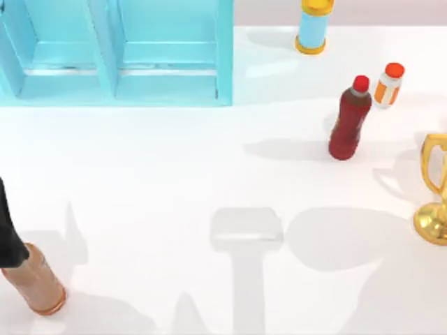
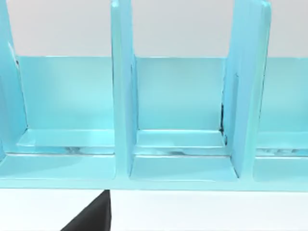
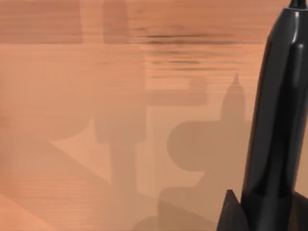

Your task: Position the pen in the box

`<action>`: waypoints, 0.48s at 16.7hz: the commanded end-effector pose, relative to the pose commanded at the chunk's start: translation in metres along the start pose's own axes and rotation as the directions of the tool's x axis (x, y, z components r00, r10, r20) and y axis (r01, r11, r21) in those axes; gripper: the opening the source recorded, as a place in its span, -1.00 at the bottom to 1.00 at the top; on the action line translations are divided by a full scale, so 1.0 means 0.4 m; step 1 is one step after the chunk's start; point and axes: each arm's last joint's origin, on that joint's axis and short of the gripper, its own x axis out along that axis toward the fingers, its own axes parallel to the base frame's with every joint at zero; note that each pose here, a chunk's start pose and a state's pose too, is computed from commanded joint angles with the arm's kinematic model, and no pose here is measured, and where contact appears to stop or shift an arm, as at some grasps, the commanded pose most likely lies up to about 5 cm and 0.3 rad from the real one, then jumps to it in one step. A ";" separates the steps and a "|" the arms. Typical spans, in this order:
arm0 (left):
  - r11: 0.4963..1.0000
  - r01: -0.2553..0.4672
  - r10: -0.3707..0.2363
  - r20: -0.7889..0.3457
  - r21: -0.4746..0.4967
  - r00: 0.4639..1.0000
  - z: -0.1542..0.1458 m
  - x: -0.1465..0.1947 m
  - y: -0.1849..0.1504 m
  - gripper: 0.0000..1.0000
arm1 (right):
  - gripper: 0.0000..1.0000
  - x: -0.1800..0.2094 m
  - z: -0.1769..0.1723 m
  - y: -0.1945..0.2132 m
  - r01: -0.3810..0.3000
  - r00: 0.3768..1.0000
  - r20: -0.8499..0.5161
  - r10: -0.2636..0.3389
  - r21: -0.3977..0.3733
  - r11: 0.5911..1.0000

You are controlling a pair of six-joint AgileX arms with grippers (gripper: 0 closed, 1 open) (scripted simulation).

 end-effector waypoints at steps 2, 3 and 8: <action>1.000 0.000 0.000 0.000 0.000 1.000 0.000 0.000 0.000 1.00 | -1.00 0.020 -0.011 0.001 0.002 1.000 -0.001 -0.002 -0.002 1.000; 1.000 0.000 0.000 0.000 0.000 1.000 0.000 0.000 0.000 1.00 | -1.00 0.029 -0.016 0.000 0.003 1.000 -0.002 -0.003 -0.002 1.000; 1.000 0.000 0.000 0.000 0.000 1.000 0.000 0.000 0.000 1.00 | -1.00 0.078 -0.045 -0.003 0.007 1.000 -0.006 -0.007 -0.002 1.000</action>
